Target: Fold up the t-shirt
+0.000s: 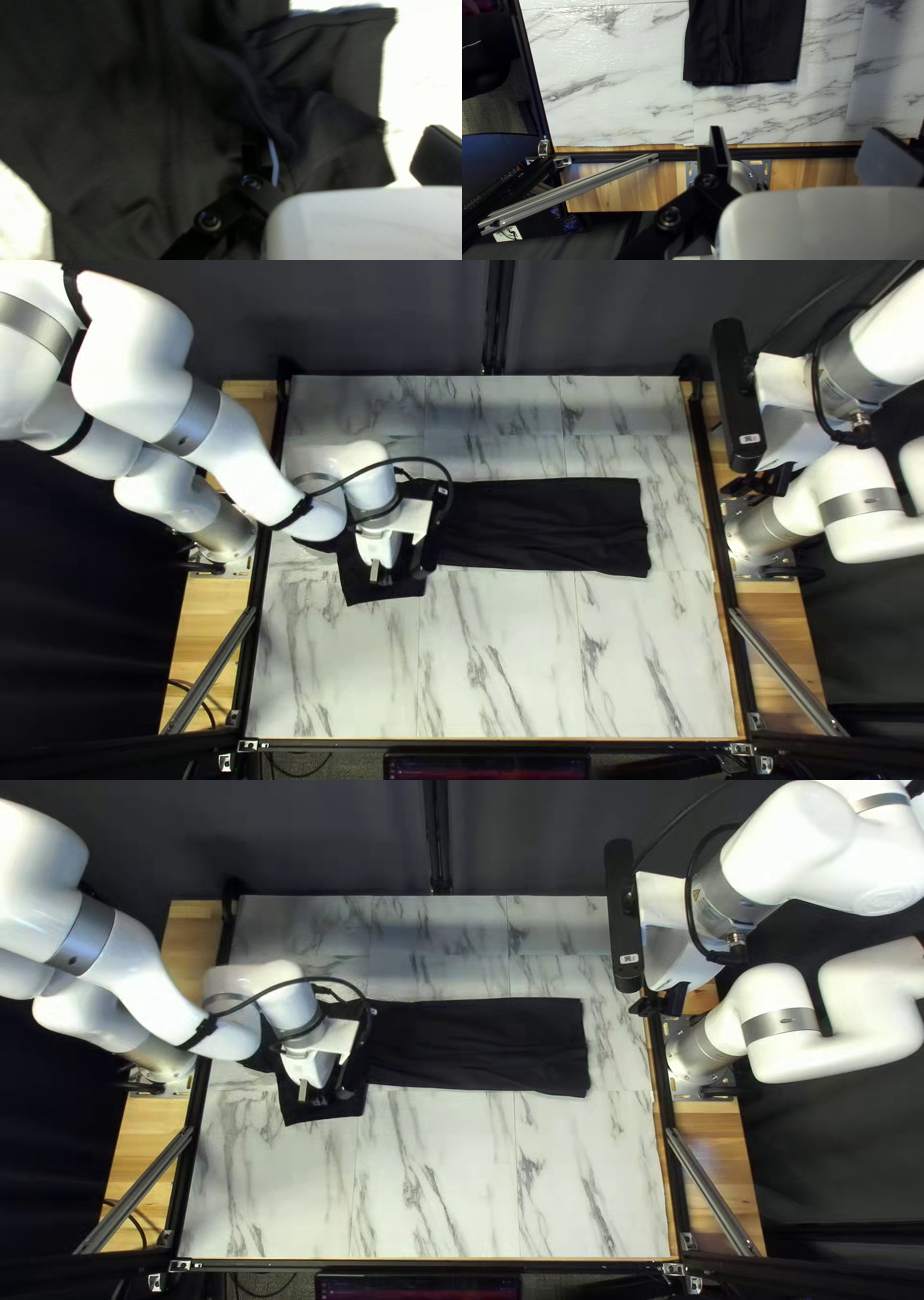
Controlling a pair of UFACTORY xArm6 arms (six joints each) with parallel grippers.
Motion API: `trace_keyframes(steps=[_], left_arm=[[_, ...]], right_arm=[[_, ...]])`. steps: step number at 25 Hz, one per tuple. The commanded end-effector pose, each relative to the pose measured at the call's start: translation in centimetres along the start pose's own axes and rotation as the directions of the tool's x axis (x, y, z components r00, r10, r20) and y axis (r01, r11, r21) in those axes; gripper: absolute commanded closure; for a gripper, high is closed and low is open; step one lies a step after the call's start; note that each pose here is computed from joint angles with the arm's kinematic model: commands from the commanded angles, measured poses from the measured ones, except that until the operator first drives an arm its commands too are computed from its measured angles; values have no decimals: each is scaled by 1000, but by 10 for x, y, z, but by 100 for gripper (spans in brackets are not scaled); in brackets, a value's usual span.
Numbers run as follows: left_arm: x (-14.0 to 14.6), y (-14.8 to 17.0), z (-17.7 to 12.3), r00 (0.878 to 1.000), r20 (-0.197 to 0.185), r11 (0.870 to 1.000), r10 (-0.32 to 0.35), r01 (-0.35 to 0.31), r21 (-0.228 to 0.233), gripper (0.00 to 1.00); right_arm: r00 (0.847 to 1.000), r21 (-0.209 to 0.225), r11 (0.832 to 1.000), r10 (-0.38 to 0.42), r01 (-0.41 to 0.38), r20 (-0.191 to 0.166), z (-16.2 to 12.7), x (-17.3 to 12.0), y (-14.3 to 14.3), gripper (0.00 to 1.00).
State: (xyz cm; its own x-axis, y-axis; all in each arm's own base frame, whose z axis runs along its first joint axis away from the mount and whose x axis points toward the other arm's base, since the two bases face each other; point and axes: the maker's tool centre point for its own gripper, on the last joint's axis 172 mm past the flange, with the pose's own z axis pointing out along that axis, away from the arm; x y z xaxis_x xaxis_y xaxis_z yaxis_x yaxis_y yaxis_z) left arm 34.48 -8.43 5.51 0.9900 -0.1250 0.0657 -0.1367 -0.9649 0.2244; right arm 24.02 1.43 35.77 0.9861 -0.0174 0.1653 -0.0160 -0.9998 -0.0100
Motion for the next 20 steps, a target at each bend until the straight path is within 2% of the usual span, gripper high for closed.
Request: trace_keyframes(steps=[1,7,11,20], left_arm=[[9,20,3,999,-24,1000,27,-27,2,19],[14,30,6,995,-62,997,78,-77,9,18],[13,29,7,992,-90,996,87,-84,42,19],[14,27,8,990,-133,990,37,-18,141,16]], right_arm=[[1000,0,1000,0,0,0,0,0,0,0],[1000,0,1000,0,0,0,0,0,0,0],[1000,0,1000,0,0,0,0,0,0,0],[1000,0,1000,0,0,0,0,0,0,0]])
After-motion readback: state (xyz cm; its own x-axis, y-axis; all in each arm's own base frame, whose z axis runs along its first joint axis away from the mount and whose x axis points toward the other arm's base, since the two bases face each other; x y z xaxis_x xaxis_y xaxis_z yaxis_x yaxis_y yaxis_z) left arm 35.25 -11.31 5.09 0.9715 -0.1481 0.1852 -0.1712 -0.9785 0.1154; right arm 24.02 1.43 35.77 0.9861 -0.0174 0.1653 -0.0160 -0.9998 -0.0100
